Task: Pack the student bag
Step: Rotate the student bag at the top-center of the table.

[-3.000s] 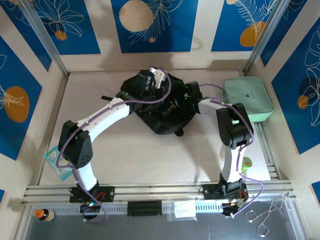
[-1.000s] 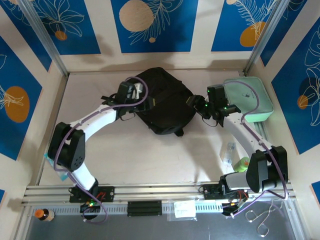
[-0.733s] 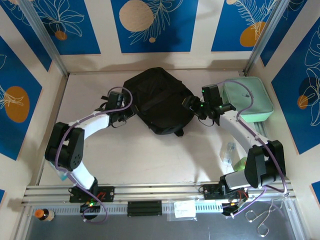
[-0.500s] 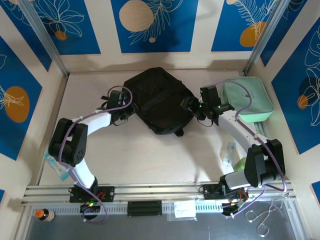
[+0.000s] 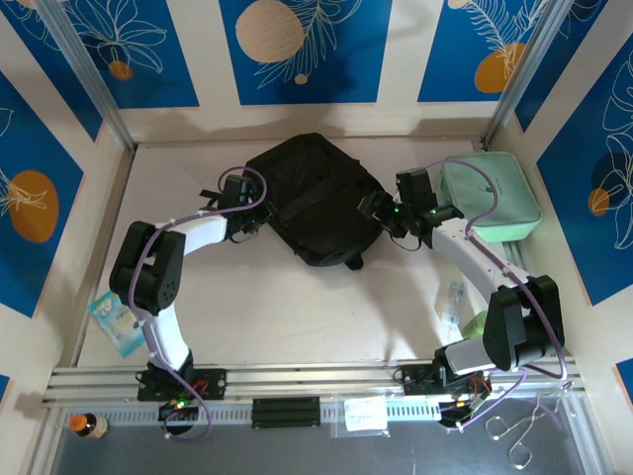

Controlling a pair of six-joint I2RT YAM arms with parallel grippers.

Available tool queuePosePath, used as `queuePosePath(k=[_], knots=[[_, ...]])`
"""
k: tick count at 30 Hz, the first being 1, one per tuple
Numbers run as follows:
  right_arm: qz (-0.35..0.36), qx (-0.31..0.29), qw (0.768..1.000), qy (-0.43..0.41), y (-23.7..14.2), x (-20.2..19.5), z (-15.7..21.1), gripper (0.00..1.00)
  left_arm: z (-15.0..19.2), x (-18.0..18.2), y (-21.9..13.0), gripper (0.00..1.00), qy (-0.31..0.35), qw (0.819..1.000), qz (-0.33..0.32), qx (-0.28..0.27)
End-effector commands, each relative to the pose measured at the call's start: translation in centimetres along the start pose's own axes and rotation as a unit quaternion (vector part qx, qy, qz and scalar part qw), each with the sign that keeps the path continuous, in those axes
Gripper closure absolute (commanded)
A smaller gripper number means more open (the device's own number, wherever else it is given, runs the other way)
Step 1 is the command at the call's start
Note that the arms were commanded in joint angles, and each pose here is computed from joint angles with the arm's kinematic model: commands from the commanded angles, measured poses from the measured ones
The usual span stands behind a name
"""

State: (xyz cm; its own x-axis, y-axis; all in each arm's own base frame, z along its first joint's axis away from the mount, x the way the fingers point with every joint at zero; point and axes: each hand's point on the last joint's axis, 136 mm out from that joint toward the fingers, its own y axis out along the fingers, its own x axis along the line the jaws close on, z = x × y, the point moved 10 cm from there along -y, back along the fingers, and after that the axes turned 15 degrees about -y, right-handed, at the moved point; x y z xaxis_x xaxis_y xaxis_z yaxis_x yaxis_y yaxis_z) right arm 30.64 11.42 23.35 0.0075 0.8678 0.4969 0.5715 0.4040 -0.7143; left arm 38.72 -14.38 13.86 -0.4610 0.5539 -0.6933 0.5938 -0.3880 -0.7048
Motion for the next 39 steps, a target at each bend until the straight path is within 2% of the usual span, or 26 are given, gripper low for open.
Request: queuePosePath(k=[1, 7, 10, 12, 18, 24, 27, 32, 39], knots=[[-0.007, 0.014, 1.0, -0.002, 0.3, 0.0, 0.4, 0.38, -0.7, -0.2, 0.2, 0.7, -0.006, 1.0, -0.007, -0.018], [-0.005, 0.021, 1.0, 0.002, 0.8, -0.2, 0.6, 0.38, -0.6, -0.1, 0.6, 0.69, -0.006, 1.0, -0.004, -0.013], [-0.004, 0.024, 1.0, 0.002, 1.0, -0.2, 0.7, 0.38, -0.6, -0.4, 1.2, 0.77, -0.004, 1.0, 0.006, -0.002], [-0.002, 0.026, 1.0, 0.002, 1.1, -0.3, 0.8, 0.38, -0.7, -0.6, 1.3, 0.79, -0.003, 1.0, 0.013, -0.002], [0.002, 0.038, 0.999, 0.006, 2.1, -0.8, 1.2, 0.38, -0.7, -1.2, 2.0, 0.77, -0.003, 0.999, 0.027, 0.017], [0.011, 0.077, 0.997, 0.016, 4.5, -1.9, 2.1, 0.42, -0.8, -1.7, 2.1, 0.76, -0.004, 0.999, 0.042, 0.025], [0.017, 0.092, 0.995, 0.019, 5.6, -2.4, 2.3, 0.44, -1.0, -2.1, 1.8, 0.81, 0.002, 0.999, 0.047, 0.025], [0.034, 0.107, 0.993, 0.022, 6.9, -3.2, 2.7, 0.46, -1.2, -2.9, 1.1, 1.0, 0.014, 0.998, 0.056, 0.022], [0.048, 0.112, 0.993, 0.008, 8.8, -3.8, 2.0, 0.53, -1.1, -3.7, -2.7, 1.0, 0.032, 0.996, 0.078, -0.007]])
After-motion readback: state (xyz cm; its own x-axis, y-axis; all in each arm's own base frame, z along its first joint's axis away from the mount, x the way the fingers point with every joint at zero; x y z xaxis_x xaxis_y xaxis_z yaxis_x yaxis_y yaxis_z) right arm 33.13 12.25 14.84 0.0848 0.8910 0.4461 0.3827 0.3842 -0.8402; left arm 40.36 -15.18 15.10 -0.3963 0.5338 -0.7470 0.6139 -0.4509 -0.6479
